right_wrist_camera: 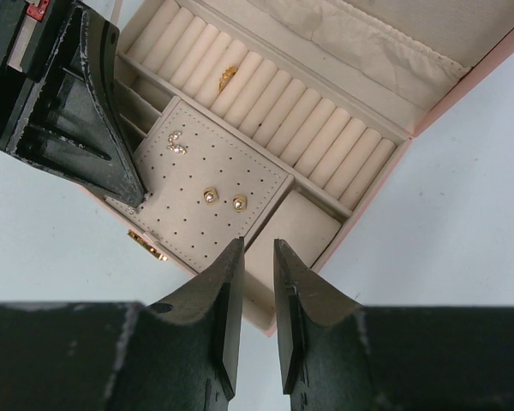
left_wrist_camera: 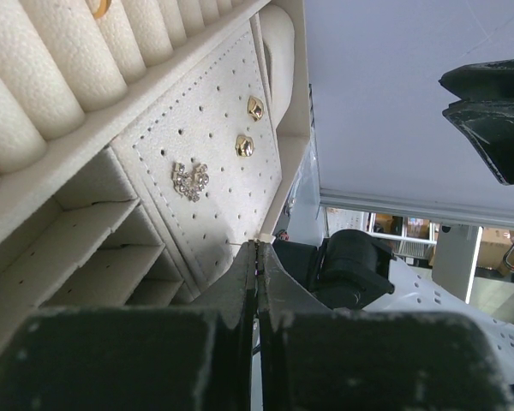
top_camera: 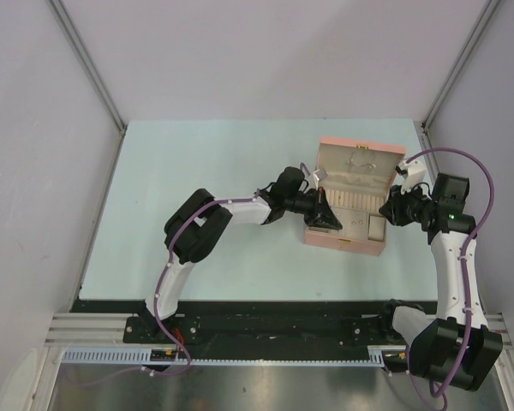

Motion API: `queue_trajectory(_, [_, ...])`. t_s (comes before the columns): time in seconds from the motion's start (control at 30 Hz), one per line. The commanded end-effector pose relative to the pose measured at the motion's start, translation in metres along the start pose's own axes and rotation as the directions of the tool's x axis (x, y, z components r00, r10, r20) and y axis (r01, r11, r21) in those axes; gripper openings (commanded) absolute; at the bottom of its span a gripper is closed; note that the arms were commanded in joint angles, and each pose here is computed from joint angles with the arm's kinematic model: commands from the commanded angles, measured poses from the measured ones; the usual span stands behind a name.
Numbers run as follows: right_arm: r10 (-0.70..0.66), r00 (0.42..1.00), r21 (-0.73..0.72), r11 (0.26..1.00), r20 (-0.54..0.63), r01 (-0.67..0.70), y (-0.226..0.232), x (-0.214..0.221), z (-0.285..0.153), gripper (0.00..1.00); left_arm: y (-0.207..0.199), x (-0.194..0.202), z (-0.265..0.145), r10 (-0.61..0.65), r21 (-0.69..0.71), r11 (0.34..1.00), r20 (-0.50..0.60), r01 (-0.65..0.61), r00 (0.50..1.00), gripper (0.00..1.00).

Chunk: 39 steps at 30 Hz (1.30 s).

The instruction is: Organize the mixed jewelry

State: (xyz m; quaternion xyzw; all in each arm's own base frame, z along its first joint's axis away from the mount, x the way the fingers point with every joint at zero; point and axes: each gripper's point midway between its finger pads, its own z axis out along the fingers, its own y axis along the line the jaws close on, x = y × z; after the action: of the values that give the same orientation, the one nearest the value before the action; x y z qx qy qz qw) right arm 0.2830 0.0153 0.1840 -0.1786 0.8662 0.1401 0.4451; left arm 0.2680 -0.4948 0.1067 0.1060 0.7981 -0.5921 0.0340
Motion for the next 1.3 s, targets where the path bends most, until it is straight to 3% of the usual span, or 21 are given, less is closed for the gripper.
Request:
queue_trajectory(0.0, [-0.009, 1.000, -0.009, 1.000, 0.016, 0.009, 0.003, -0.003, -0.004, 0.25, 0.005, -0.004, -0.001, 0.019, -0.002, 1.000, 0.001, -0.019, 1.000, 0.00])
queue_trajectory(1.27, [-0.009, 1.000, -0.007, 1.000, 0.014, 0.009, 0.002, -0.002, -0.004, 0.25, 0.011, -0.007, 0.002, 0.012, -0.009, 1.000, -0.002, -0.012, 1.000, 0.00])
